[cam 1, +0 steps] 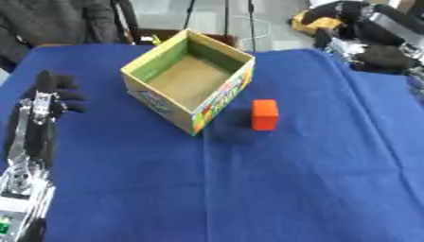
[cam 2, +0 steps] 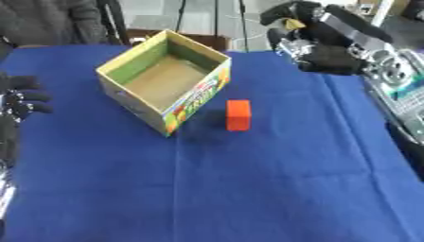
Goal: Pick up objects on the table and place them in the box.
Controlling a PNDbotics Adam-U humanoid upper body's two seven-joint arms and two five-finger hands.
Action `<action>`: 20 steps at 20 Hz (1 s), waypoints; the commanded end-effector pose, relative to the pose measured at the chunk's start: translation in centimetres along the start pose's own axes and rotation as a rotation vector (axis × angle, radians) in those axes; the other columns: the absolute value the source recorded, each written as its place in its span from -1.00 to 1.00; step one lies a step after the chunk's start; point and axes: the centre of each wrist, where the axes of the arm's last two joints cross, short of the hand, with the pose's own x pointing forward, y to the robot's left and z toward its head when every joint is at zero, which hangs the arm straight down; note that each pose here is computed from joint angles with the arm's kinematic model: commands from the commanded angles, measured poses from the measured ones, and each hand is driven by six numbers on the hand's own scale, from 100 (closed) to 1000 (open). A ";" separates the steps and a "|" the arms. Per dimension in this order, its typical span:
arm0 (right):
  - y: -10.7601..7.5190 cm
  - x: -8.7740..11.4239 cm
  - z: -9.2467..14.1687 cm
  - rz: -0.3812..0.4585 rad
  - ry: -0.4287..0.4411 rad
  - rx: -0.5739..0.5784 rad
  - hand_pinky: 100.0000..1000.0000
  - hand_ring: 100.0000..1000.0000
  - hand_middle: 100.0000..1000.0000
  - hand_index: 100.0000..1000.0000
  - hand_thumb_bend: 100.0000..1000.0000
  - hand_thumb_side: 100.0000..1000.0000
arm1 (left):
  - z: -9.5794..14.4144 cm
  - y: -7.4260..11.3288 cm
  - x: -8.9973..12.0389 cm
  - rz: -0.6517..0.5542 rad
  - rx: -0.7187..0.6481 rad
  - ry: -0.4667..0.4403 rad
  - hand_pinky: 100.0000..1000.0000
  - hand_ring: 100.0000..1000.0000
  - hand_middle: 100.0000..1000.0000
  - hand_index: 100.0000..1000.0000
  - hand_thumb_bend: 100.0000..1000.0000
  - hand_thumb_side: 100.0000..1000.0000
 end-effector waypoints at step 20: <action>2.4 -9.1 -2.5 0.232 0.146 0.446 0.60 1.00 0.66 0.74 -0.25 -0.12 | -0.8 -1.5 1.3 0.040 -0.054 -0.051 -0.07 0.08 0.09 0.32 0.18 0.64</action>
